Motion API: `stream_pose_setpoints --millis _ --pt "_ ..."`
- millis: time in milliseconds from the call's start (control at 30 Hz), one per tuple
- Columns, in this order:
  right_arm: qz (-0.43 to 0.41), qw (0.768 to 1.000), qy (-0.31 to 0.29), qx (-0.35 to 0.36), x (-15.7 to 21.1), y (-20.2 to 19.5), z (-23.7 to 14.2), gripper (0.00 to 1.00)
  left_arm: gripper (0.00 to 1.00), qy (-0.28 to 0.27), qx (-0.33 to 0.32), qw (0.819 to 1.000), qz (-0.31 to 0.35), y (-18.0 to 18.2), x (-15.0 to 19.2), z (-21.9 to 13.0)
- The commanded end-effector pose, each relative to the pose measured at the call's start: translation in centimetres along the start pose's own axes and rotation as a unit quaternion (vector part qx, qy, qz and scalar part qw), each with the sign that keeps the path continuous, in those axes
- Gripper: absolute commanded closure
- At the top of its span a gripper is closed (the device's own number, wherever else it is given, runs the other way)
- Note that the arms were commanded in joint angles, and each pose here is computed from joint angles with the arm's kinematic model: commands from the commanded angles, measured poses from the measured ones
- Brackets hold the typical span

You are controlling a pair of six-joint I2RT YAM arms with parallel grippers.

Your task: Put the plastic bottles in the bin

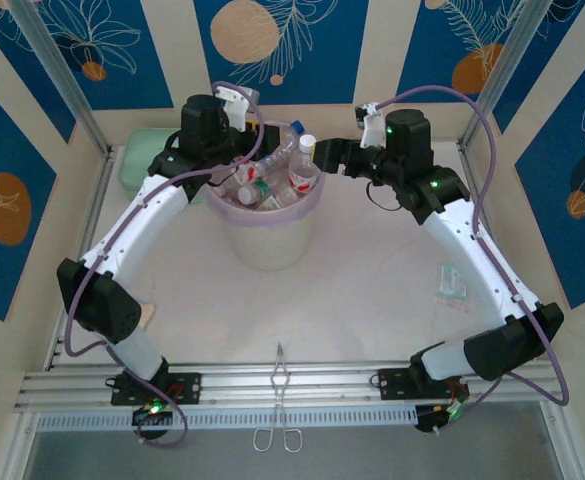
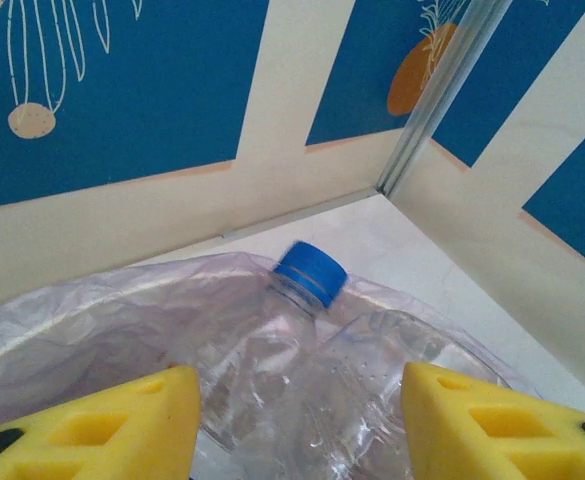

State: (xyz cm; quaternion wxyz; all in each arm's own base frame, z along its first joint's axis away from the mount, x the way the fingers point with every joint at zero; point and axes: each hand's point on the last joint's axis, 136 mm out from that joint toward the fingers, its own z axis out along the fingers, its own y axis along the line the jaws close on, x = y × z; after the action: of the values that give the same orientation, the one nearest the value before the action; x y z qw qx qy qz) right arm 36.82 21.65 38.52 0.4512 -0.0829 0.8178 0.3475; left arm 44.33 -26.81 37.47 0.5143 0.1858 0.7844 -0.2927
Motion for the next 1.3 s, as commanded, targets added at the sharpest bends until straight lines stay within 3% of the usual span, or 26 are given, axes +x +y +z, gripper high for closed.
stream_pose_setpoints --millis 0,467,600,967,1000,1067,1167,1267 --pt "0.009 1.0 -0.013 -0.004 -0.4 0.3 -0.4 0.2 0.46 0.087 -0.009 0.996 0.004 0.1 4.4 0.4" --pt "0.018 1.0 0.006 -0.01 0.3 0.4 0.8 0.21 0.46 0.129 -0.028 0.991 -0.011 2.0 7.9 2.2" --pt "0.017 1.0 0.013 -0.006 0.7 0.3 0.9 0.21 0.45 0.108 -0.027 0.994 -0.004 1.6 6.4 1.4" --pt "0.004 0.999 -0.033 -0.029 -2.3 2.3 -2.3 0.18 0.01 -0.011 -0.012 0.998 0.06 -1.1 -5.6 -6.1" --pt "0.002 0.999 -0.036 -0.022 -2.4 1.9 -2.6 0.17 0.0 -0.019 -0.023 0.998 0.062 -0.6 -6.2 -7.0" --pt "0.002 0.999 -0.042 -0.003 -2.4 0.9 -3.3 0.0 0.0 -0.029 -0.058 0.996 0.061 1.3 -6.7 -8.7" --pt "0.001 0.998 -0.046 0.049 -1.8 -2.0 -4.3 0.01 0.0 -0.033 -0.135 0.99 0.038 6.1 -5.3 -11.6" --pt "-0.005 0.993 -0.029 0.114 0.1 -6.0 -5.0 0.01 0.0 -0.02 -0.243 0.969 0.023 11.3 -1.1 -14.7"
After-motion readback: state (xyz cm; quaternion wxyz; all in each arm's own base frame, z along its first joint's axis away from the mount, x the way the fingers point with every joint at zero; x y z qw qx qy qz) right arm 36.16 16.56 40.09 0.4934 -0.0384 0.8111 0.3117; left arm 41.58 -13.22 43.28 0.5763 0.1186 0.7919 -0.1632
